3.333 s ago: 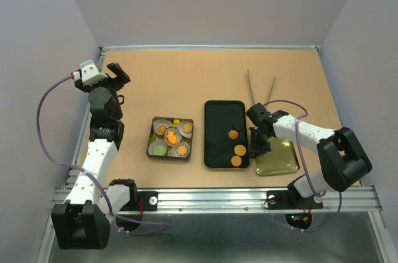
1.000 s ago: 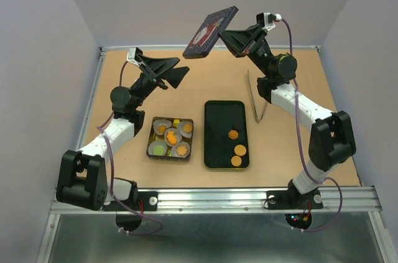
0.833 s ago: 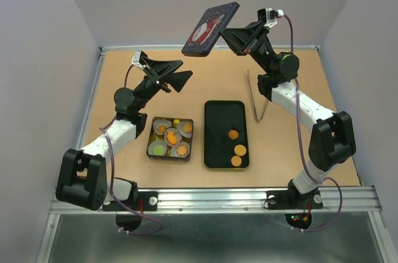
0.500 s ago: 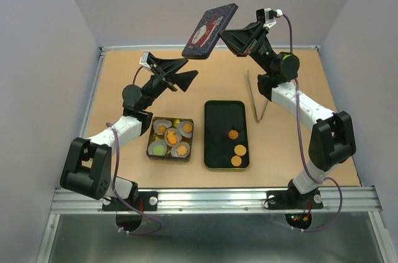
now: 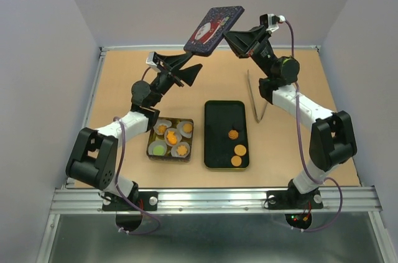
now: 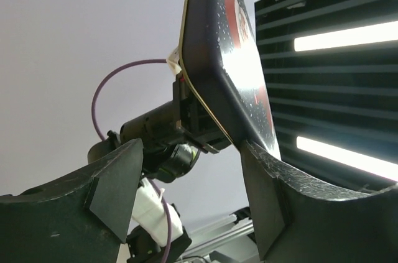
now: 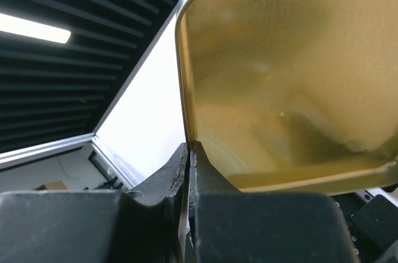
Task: Pack the cookies
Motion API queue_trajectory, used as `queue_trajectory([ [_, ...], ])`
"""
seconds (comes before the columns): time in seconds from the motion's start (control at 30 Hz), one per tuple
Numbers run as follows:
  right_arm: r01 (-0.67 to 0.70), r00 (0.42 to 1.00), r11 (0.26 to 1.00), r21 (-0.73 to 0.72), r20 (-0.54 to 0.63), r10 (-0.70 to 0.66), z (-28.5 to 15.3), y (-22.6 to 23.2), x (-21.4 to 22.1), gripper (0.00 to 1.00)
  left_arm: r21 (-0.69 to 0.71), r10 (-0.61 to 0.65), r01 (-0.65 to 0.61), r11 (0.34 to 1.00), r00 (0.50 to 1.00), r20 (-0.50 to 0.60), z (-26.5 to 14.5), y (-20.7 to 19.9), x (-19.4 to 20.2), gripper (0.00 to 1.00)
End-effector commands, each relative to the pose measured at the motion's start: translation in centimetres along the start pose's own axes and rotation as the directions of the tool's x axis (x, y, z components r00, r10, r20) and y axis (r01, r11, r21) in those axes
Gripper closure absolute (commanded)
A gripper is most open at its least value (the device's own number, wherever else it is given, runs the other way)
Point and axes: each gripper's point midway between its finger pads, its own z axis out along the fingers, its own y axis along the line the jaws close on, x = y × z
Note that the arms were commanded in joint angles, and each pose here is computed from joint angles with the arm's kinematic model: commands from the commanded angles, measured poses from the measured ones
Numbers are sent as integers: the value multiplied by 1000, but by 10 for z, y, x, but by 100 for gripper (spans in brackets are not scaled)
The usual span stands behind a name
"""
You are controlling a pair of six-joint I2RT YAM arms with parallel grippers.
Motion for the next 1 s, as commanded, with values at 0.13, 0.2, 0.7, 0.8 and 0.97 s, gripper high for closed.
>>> queue_trajectory([
  [0.13, 218, 967, 891, -398, -36, -253, -31, 90, 39, 100, 494, 213, -113, 862, 966, -150, -33, -120, 64, 27],
  [0.2, 203, 976, 903, -378, 1, -218, -33, 84, 30, 99, 497, 218, -116, 860, 964, -153, -37, -123, 68, 27],
  [0.7, 189, 979, 915, -355, -5, -204, -36, 74, 30, 100, 526, 218, -114, 843, 966, -140, -50, -133, 73, 26],
  [0.8, 196, 974, 911, -363, -37, -224, -36, 77, 36, 100, 522, 212, -112, 845, 967, -137, -48, -131, 71, 27],
  [0.97, 206, 962, 905, -372, -93, -257, -39, 83, 53, 100, 520, 206, -110, 847, 970, -130, -41, -130, 66, 27],
])
